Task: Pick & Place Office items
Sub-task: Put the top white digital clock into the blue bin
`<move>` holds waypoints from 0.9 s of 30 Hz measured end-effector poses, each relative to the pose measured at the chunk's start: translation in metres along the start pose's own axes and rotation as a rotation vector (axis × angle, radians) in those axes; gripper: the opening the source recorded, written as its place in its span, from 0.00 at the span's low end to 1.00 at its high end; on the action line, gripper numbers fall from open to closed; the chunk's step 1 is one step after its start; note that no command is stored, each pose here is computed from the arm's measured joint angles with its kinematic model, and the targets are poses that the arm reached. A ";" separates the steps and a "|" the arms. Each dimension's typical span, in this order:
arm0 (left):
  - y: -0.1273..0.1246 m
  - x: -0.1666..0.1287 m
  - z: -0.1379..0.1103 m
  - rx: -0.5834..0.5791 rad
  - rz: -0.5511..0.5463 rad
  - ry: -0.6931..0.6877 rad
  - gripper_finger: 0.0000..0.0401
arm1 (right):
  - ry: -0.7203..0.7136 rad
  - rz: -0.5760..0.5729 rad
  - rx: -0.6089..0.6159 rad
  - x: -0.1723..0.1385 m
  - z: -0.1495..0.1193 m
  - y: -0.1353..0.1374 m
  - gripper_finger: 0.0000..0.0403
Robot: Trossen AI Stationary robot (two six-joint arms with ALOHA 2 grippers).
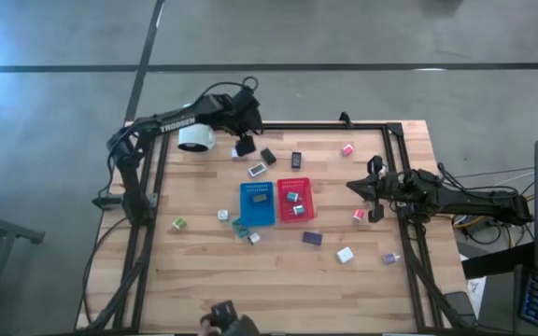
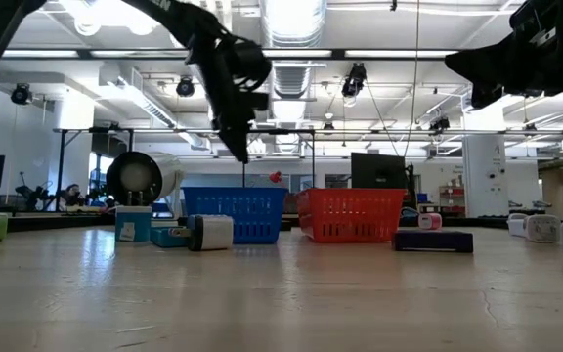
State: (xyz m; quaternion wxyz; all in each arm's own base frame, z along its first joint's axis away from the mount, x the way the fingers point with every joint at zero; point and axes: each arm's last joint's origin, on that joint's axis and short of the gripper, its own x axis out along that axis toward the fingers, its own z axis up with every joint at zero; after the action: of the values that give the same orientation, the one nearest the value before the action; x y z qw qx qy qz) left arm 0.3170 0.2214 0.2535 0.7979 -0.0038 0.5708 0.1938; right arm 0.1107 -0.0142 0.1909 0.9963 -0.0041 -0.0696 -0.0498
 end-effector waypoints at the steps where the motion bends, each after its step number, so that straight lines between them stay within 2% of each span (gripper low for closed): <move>1: 0.005 0.001 -0.004 0.000 -0.002 0.024 0.71 | 0.000 -0.001 -0.002 0.000 0.000 0.000 0.02; 4: 0.013 0.008 -0.014 0.042 -0.009 0.069 0.71 | -0.005 -0.004 -0.004 0.000 0.001 0.000 0.02; 10: 0.008 0.020 -0.026 0.237 -0.053 0.116 0.71 | -0.007 -0.005 -0.004 0.000 0.001 0.000 0.02; 13: 0.005 0.027 -0.033 0.295 -0.086 0.128 0.71 | -0.007 -0.005 -0.004 0.000 0.001 0.000 0.02; 21: -0.002 0.043 -0.046 0.308 -0.134 0.125 0.71 | -0.006 -0.008 -0.002 0.000 0.001 0.000 0.02; 27: -0.006 0.054 -0.051 0.323 -0.127 0.106 0.71 | -0.007 -0.007 -0.004 0.000 0.001 0.000 0.02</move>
State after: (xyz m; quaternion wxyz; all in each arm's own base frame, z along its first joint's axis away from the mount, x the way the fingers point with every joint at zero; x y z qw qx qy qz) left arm 0.2872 0.2211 0.1856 0.7674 0.0783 0.6345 0.0481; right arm 0.1107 -0.0145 0.1916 0.9959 -0.0059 -0.0728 -0.0537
